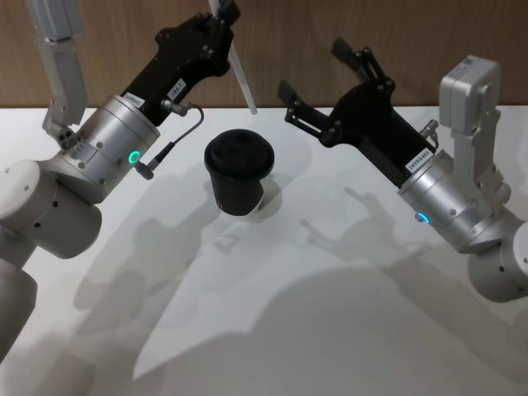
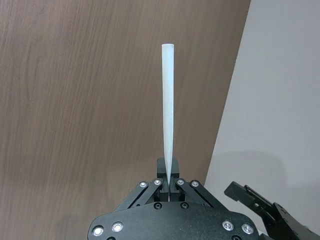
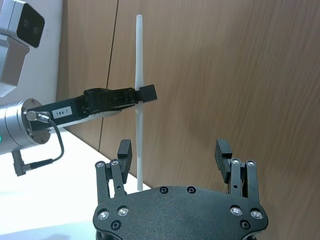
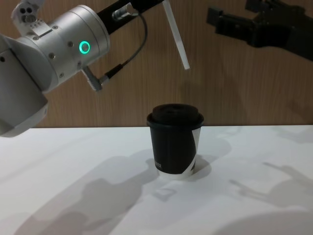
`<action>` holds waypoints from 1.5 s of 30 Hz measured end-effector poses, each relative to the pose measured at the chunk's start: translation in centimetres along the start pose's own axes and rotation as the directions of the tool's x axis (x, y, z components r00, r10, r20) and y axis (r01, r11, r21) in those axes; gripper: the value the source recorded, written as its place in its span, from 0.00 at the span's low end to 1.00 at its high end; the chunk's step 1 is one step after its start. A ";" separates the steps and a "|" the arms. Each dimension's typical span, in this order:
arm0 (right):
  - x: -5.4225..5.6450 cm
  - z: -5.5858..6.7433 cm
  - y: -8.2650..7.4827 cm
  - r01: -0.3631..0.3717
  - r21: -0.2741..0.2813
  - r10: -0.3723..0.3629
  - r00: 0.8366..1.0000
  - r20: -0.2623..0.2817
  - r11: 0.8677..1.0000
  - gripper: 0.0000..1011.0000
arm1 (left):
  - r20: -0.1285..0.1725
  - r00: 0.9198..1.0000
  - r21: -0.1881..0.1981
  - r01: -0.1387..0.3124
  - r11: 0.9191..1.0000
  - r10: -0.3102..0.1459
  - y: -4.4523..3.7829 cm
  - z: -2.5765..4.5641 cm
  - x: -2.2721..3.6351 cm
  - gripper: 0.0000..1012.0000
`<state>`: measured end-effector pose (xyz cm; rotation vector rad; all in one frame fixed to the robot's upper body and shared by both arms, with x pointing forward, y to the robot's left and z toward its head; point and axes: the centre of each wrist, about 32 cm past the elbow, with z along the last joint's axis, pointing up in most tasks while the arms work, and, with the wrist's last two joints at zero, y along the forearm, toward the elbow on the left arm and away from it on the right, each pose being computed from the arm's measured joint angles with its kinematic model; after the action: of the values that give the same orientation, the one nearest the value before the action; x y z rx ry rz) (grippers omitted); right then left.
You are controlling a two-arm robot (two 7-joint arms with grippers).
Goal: Pick up the straw with one hand, pass it to the other hand, and insert it into the cup.
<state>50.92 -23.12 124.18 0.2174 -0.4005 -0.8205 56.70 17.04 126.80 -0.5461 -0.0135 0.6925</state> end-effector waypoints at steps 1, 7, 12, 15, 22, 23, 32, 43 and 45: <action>0.0 0.0 0.0 0.001 -0.001 -0.001 1.000 0.001 1.000 0.99 | 0.002 1.000 0.003 -0.001 1.000 0.001 -0.01 0.00 0.02 0.01; 0.1 0.0 -0.3 0.008 -0.006 -0.008 1.000 0.005 1.000 0.99 | 0.011 1.000 0.024 -0.009 1.000 0.008 -0.03 -0.21 0.14 0.01; 0.2 -0.1 -0.5 0.013 -0.010 -0.013 1.000 0.008 1.000 0.99 | 0.018 1.000 0.041 -0.014 0.999 0.014 -0.06 -0.55 0.20 0.01; 0.2 -0.1 -0.5 0.015 -0.011 -0.015 1.000 0.009 1.000 0.99 | 0.025 1.000 0.055 -0.020 0.998 0.019 -0.08 -0.79 0.26 0.01; 0.3 -0.1 -0.6 0.017 -0.014 -0.017 1.000 0.010 1.000 0.99 | 0.040 0.999 0.072 -0.030 0.997 0.027 -0.11 -1.12 0.37 0.01; 0.3 -0.1 -0.6 0.017 -0.014 -0.017 1.000 0.010 1.000 0.99 | 0.042 0.999 0.074 -0.031 0.997 0.028 -0.11 -1.14 0.39 0.01; 0.3 -0.1 -0.7 0.019 -0.015 -0.019 1.000 0.012 1.000 0.99 | 0.078 0.996 0.079 -0.047 0.996 0.041 -0.07 -1.34 0.51 0.01; 0.3 -0.1 -0.7 0.020 -0.016 -0.020 1.000 0.012 1.000 0.99 | 0.118 0.992 0.085 -0.063 0.994 0.053 -0.17 -1.70 0.72 0.01; 0.3 -0.1 -0.7 0.020 -0.016 -0.020 1.000 0.012 1.000 0.99 | 0.120 0.991 0.089 -0.064 0.994 0.053 -0.23 -1.81 0.78 0.01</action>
<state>50.68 -23.85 123.90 0.2015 -0.4032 -0.8448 57.79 16.50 125.23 -0.4177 -0.0757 0.7784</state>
